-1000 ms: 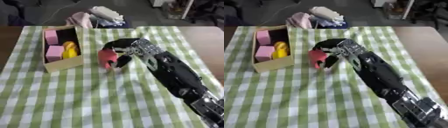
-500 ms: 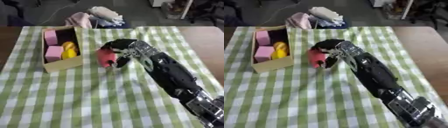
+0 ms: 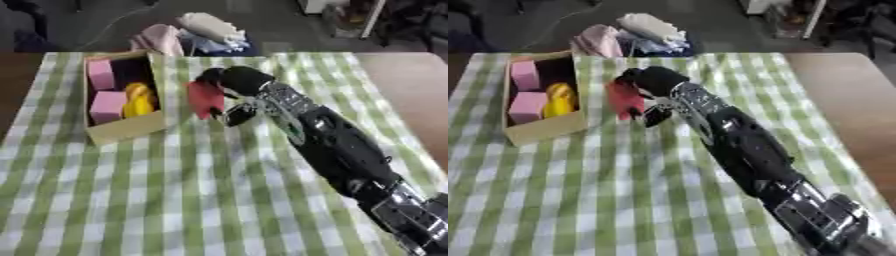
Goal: Pick up objects on the table and place them in the box.
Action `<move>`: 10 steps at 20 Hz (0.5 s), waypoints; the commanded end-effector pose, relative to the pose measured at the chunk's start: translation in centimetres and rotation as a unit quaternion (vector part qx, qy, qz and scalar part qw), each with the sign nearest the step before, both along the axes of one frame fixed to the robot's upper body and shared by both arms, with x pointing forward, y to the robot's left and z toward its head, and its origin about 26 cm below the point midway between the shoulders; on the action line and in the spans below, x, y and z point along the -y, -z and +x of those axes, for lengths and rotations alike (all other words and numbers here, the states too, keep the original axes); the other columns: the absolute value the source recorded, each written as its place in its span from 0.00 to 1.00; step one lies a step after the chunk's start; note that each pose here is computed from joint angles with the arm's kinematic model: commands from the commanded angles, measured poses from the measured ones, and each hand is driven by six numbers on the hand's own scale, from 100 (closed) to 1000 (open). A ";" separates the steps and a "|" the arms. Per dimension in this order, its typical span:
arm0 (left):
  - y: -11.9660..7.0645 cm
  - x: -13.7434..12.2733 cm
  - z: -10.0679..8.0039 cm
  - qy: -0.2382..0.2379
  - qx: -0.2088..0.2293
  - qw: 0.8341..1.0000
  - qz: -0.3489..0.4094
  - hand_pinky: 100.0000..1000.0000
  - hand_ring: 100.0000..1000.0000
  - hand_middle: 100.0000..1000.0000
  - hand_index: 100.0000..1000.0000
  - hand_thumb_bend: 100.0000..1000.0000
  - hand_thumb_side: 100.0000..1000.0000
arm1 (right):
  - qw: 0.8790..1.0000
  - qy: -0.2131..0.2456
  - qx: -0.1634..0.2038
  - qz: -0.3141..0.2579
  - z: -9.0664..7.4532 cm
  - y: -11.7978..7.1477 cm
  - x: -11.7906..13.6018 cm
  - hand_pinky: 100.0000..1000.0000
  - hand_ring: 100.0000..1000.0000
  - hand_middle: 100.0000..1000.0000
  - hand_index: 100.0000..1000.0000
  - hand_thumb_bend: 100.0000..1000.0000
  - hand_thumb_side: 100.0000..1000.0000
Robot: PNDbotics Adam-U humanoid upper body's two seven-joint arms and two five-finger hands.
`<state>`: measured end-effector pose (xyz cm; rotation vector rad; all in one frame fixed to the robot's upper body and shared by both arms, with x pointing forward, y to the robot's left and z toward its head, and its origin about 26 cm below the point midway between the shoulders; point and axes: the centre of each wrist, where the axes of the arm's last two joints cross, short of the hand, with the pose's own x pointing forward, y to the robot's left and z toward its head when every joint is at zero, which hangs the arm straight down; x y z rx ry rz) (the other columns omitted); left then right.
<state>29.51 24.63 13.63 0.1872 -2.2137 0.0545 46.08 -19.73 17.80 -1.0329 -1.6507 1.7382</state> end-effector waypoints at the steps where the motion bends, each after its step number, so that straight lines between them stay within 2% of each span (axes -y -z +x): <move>1: -0.6 -0.2 -0.1 0.002 0.012 1.000 0.006 0.62 0.58 0.66 0.72 0.31 0.67 | 0.999 -0.001 0.049 0.017 0.1 -4.3 0.4 0.75 0.61 0.28 0.95 0.00 0.16; 2: -0.7 -0.1 -0.1 0.003 0.012 1.000 0.006 0.62 0.58 0.66 0.72 0.31 0.67 | 0.998 -0.001 0.054 0.021 0.2 -5.0 0.2 0.75 0.61 0.28 0.95 0.00 0.42; 3: -0.7 -0.1 -0.1 0.004 0.013 1.000 0.007 0.62 0.58 0.66 0.72 0.31 0.67 | 0.998 -0.001 0.060 0.025 0.3 -5.7 0.0 0.75 0.61 0.28 0.95 0.00 0.15; 7: -1.0 0.2 0.0 0.014 0.017 1.000 0.006 0.62 0.58 0.66 0.72 0.31 0.66 | 0.996 0.002 0.074 0.044 0.9 -7.4 -1.2 0.74 0.60 0.28 0.95 0.00 0.13; 10: -1.3 0.5 0.2 0.023 0.023 0.999 0.005 0.62 0.58 0.66 0.72 0.31 0.66 | 0.995 0.003 0.076 0.057 1.4 -7.5 -2.1 0.74 0.60 0.28 0.95 0.00 0.12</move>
